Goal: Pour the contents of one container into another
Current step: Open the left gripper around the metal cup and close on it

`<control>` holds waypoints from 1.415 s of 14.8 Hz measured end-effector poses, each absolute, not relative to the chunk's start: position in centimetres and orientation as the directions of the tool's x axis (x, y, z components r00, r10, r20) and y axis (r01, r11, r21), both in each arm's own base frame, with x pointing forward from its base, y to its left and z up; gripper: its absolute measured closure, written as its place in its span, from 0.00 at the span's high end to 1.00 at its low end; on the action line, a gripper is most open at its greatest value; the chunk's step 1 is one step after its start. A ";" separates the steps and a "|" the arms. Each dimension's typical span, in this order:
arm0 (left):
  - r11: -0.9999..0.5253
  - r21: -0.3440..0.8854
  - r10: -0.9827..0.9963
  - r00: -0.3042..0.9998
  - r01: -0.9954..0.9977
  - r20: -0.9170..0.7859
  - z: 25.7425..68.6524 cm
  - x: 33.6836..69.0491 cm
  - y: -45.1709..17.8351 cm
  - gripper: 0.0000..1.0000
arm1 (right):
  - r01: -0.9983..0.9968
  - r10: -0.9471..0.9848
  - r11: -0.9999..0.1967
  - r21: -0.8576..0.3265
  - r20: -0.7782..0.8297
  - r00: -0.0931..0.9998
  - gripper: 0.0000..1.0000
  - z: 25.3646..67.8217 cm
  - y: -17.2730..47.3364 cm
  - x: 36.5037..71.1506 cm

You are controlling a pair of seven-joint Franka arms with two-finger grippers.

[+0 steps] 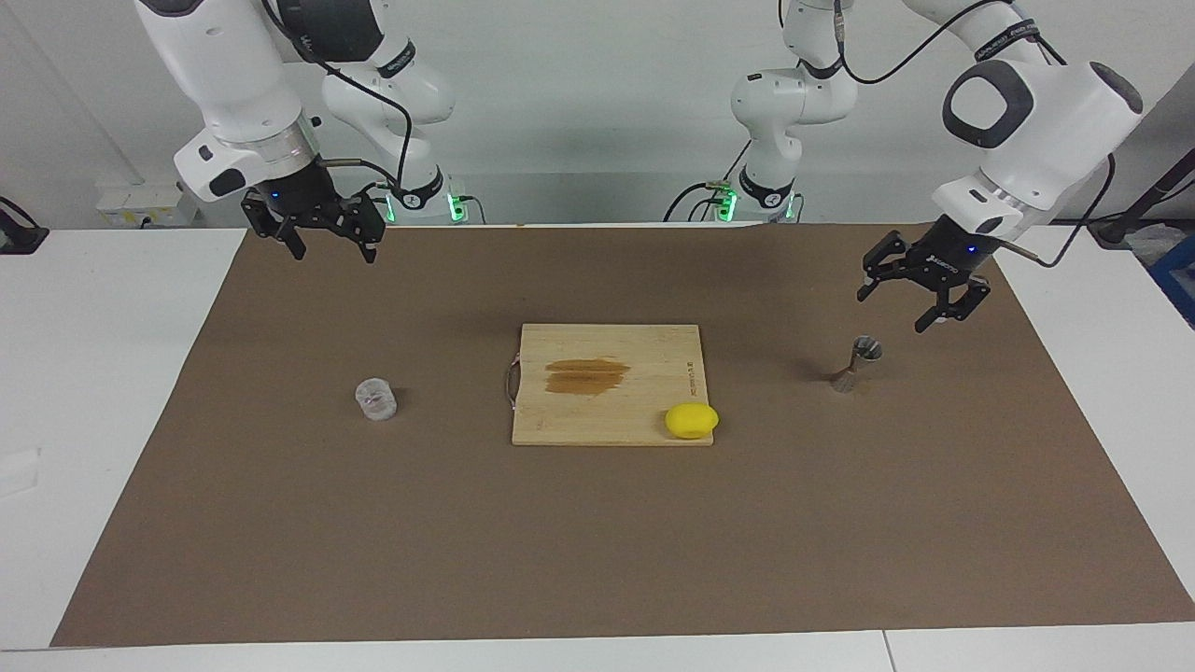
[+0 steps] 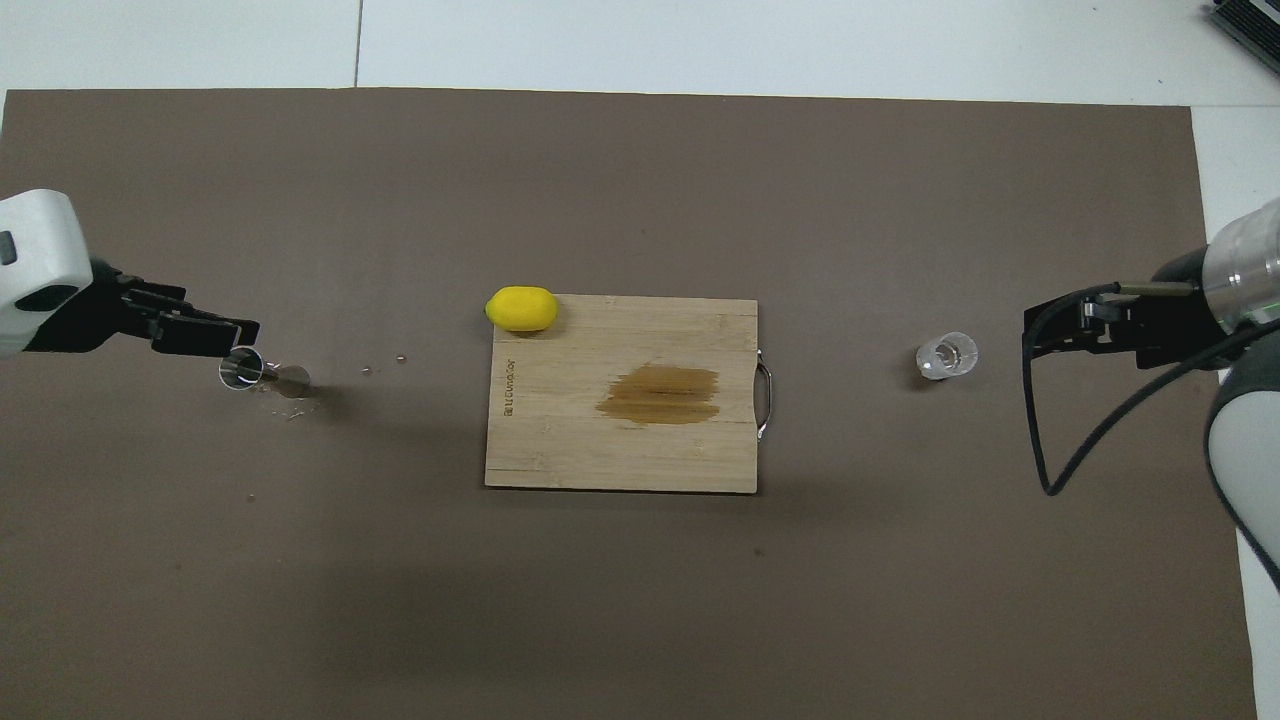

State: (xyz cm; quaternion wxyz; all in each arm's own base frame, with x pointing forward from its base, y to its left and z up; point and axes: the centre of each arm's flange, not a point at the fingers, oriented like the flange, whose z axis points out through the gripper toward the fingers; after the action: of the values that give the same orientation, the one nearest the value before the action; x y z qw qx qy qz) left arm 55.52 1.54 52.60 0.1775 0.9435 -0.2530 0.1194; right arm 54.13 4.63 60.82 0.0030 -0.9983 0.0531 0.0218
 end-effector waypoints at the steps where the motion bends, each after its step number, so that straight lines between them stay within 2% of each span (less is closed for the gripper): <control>1: -0.788 0.292 -0.445 0.828 -0.543 0.341 52.4 55.4 2.5 1.00 | -0.106 -0.106 -0.994 -0.004 -0.044 0.993 1.00 60.8 4.6 54.1; 8: -0.646 0.352 -0.429 0.704 -0.677 0.566 49.5 55.8 9.1 1.00 | -0.106 -0.106 -0.994 -0.004 -0.044 0.993 1.00 60.8 4.6 54.1; 14: -0.486 0.357 -0.363 0.556 -0.798 0.748 47.6 55.7 11.5 1.00 | -0.106 -0.106 -0.994 -0.004 -0.044 0.993 1.00 60.8 4.6 54.1; 17: -0.368 0.319 -0.308 0.438 -0.874 0.845 43.7 55.9 13.0 1.00 | -0.106 -0.106 -0.994 -0.004 -0.044 0.993 1.00 60.8 4.6 54.1; 21: -0.275 0.278 -0.234 0.344 -0.920 0.909 39.7 55.4 15.6 1.00 | -0.106 -0.106 -0.994 -0.004 -0.044 0.993 1.00 60.8 4.6 54.1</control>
State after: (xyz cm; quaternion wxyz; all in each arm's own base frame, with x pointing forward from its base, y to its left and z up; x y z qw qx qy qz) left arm 55.36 15.63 39.65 0.4356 0.6945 -0.4154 0.3941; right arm 54.13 4.63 60.81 0.0030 -0.9983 0.0531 0.0218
